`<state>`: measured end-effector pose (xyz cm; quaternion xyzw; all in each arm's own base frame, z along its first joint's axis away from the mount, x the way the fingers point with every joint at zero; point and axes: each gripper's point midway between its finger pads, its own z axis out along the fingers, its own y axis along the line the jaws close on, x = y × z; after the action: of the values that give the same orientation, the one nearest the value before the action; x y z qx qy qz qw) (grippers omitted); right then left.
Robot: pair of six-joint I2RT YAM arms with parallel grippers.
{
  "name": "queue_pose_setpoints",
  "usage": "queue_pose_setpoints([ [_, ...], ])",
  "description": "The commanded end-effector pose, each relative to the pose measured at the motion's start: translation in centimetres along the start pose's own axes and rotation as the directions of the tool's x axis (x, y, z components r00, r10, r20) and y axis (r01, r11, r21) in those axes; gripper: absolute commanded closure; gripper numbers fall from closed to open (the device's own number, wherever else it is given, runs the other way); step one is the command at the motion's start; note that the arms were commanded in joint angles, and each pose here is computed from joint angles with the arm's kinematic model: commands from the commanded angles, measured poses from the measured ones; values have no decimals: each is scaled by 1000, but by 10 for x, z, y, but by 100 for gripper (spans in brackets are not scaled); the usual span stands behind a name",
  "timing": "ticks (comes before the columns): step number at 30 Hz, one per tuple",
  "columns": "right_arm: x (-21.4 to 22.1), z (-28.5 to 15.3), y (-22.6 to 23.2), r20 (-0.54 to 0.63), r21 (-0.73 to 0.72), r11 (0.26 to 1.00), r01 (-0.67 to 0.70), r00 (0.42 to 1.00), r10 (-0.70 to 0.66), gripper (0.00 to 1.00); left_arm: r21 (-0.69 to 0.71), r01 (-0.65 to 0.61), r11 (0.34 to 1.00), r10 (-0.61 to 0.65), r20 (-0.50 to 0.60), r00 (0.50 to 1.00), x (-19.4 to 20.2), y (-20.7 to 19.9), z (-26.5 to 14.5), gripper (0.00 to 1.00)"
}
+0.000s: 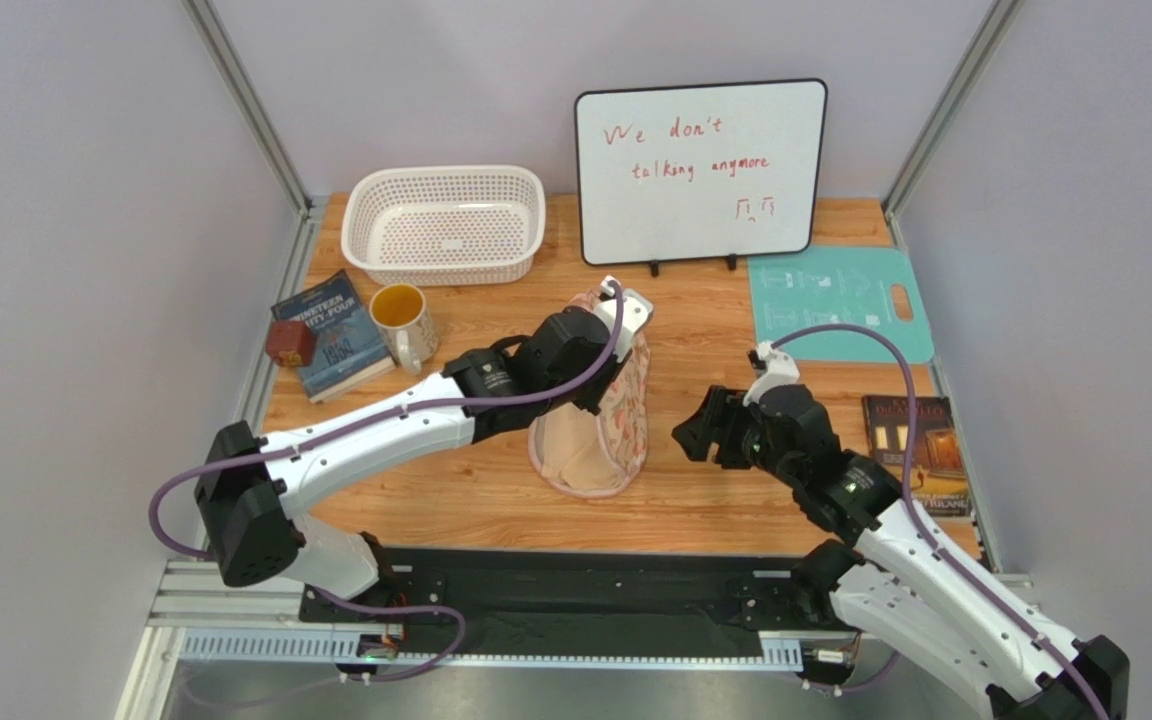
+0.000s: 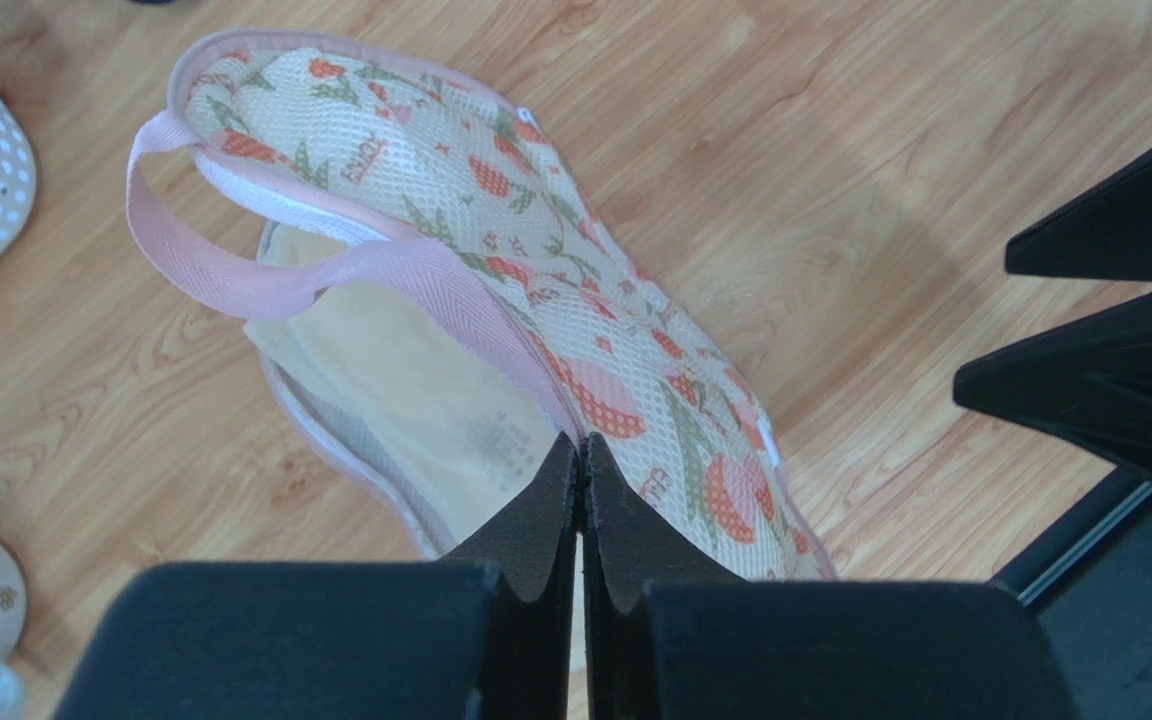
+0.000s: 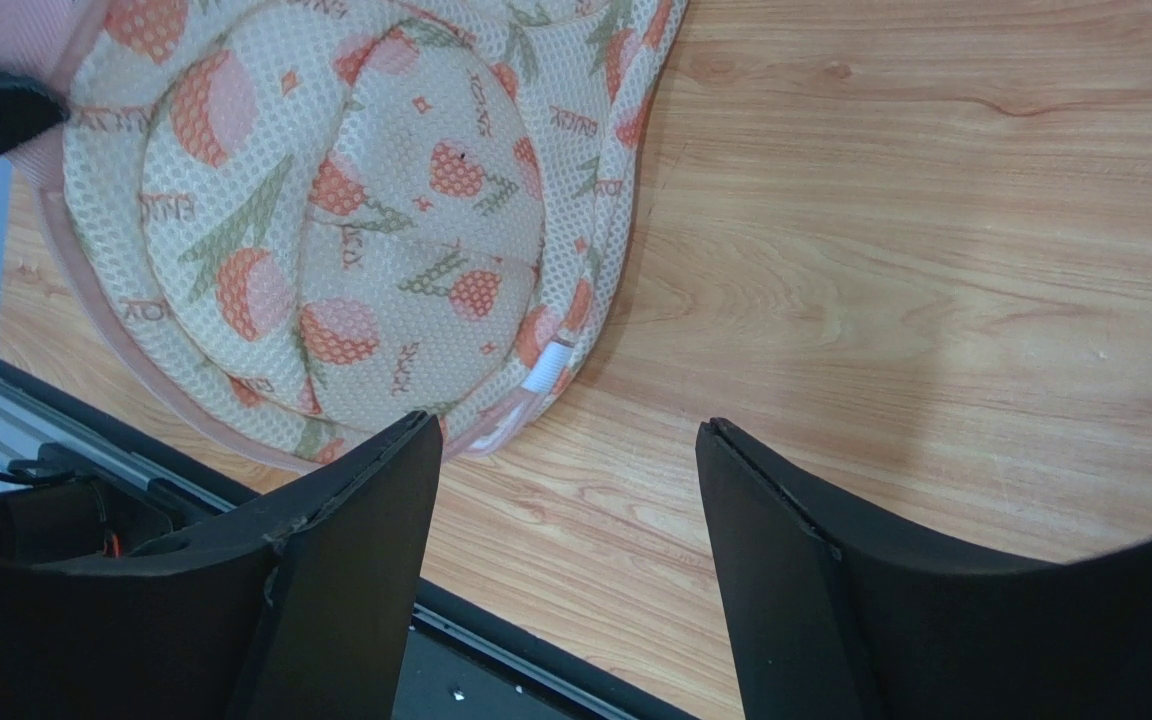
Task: Unzip the laundry bag and remove the bra
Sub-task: Open the laundry bag at the center of the board.
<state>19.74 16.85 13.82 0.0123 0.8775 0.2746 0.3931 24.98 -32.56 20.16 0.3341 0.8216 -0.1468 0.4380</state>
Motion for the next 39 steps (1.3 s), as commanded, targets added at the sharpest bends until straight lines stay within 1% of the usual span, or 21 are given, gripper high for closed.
queue_pose_setpoints([
  [1, -12, -3, 10, 61, -58, 998, 28, 998, -25, 31, 45, -58, 997, 57, 20, 998, -18, -16, 2, 100],
  [3, -16, -6, 6, 89, -37, 999, 26, 996, -23, 31, 58, -73, 996, 73, 1, 997, -14, -23, 8, 100],
  [4, -16, -7, -3, 94, 11, 1000, 18, 995, -19, 31, 64, -74, 995, 74, 2, 997, -16, -26, 8, 100],
  [7, -18, -14, -16, 106, 83, 997, 1, 994, -10, 31, 86, -104, 991, 105, -9, 994, -15, -41, 15, 100],
  [12, -16, -24, -27, 116, 132, 991, -38, 993, 23, 31, 114, -134, 984, 140, -42, 989, -10, -62, 31, 100],
  [16, -25, -40, -38, 189, 182, 978, -101, 980, 66, 31, 139, -172, 975, 179, -36, 983, -15, -78, 39, 100],
  [23, -34, -66, -48, 276, 201, 964, -172, 954, 112, 31, 189, -164, 968, 179, -61, 982, -10, -101, 54, 100],
  [30, -43, -88, -49, 320, 200, 962, -184, 941, 113, 31, 258, -138, 956, 167, -92, 982, -3, -129, 79, 100],
  [31, -44, -90, -49, 324, 199, 962, -186, 939, 114, 31, 267, -125, 956, 153, -85, 985, -8, -133, 81, 100],
  [32, -45, -91, -49, 327, 199, 963, -185, 938, 112, 31, 272, -121, 955, 153, -99, 983, -2, -136, 88, 100],
  [35, -46, -94, -47, 328, 190, 965, -183, 938, 114, 31, 294, -92, 951, 127, -103, 986, -4, -147, 95, 100],
  [36, -46, -95, -47, 330, 189, 964, -184, 937, 115, 31, 301, -83, 950, 119, -104, 987, -5, -149, 96, 94],
  [37, -46, -96, -45, 327, 184, 966, -184, 938, 117, 31, 304, -65, 950, 98, -95, 991, -11, -152, 95, 81],
  [38, -47, -96, -45, 329, 181, 966, -185, 937, 118, 31, 312, -58, 948, 90, -91, 992, -12, -154, 95, 66],
  [39, -47, -97, -44, 326, 179, 967, -182, 938, 117, 31, 331, -52, 942, 83, -82, 993, -16, -157, 93, 41],
])
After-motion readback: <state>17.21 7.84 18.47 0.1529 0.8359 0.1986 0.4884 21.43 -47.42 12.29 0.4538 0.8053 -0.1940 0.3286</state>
